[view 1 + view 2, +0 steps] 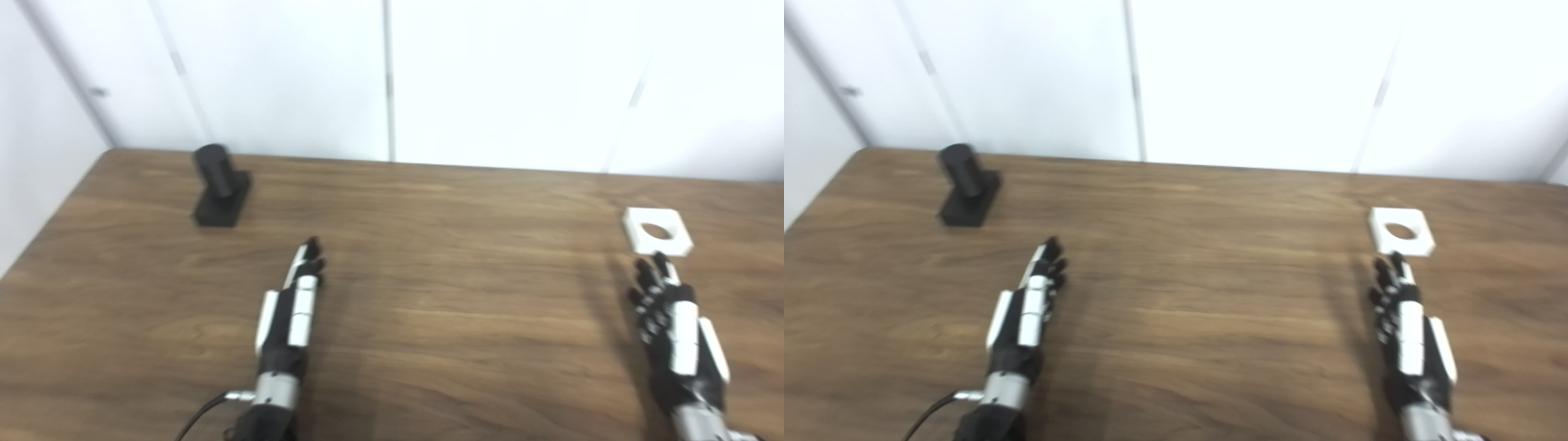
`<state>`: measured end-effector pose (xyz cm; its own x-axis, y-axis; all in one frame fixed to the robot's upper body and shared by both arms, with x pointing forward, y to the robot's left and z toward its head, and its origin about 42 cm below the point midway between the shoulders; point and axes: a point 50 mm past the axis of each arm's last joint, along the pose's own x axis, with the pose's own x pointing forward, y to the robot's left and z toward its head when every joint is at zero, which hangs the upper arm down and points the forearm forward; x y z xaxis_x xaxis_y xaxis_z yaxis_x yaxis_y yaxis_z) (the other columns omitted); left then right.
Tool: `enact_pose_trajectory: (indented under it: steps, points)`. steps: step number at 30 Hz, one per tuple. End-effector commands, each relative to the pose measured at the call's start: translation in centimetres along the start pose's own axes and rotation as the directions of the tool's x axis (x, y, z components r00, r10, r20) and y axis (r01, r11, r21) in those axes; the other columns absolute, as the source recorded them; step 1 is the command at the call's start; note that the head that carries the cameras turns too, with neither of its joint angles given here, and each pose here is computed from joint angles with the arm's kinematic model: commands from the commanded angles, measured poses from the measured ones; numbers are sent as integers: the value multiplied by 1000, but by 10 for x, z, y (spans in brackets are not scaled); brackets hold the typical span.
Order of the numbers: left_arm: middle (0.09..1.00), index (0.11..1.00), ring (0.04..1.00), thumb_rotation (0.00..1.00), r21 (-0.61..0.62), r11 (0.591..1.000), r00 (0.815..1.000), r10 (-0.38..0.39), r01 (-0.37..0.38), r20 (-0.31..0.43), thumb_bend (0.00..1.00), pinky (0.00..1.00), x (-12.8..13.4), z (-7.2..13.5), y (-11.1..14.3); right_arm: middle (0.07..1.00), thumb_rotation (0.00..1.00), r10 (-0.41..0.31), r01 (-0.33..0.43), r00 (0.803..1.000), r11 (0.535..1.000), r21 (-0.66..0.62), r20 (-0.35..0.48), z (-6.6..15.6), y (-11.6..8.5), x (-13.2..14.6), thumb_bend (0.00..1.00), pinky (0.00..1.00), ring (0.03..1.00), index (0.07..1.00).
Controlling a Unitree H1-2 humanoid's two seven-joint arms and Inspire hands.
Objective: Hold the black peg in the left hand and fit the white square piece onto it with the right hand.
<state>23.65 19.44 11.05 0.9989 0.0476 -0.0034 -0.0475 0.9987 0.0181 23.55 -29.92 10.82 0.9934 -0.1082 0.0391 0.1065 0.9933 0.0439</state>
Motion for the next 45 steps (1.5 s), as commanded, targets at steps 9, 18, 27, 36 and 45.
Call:
enact_pose_trajectory:
  steps: [9,18,27,36,45]
  points:
    - [984,976,972,1000,4,1000,1000,-14,14,-13,525,965,-8,-15,-25,973,1000,-7,6,1000,1000,-19,-20,-8,-22,-9,545,1000,1000,1000]
    - [996,984,993,1000,-1,1000,1000,-13,13,-25,519,983,-8,-22,-32,980,1000,22,-22,1000,999,-31,-3,-9,-24,-8,626,1000,1000,1000]
    - [1000,1000,1000,1000,-4,999,999,-32,32,-29,537,1000,-11,-23,-29,955,1000,17,-17,999,1000,-22,-30,-10,-21,-9,666,1000,1000,1000]
    - [992,998,985,855,204,979,1000,10,-9,-1,473,980,-14,-13,-8,956,1000,8,-8,999,1000,-4,-43,-12,-11,-12,649,1000,1000,1000]
    - [978,984,983,419,405,894,981,169,-192,90,536,987,-1,47,40,958,1000,19,-19,999,1000,-4,-39,-18,-8,-13,628,1000,1000,1000]
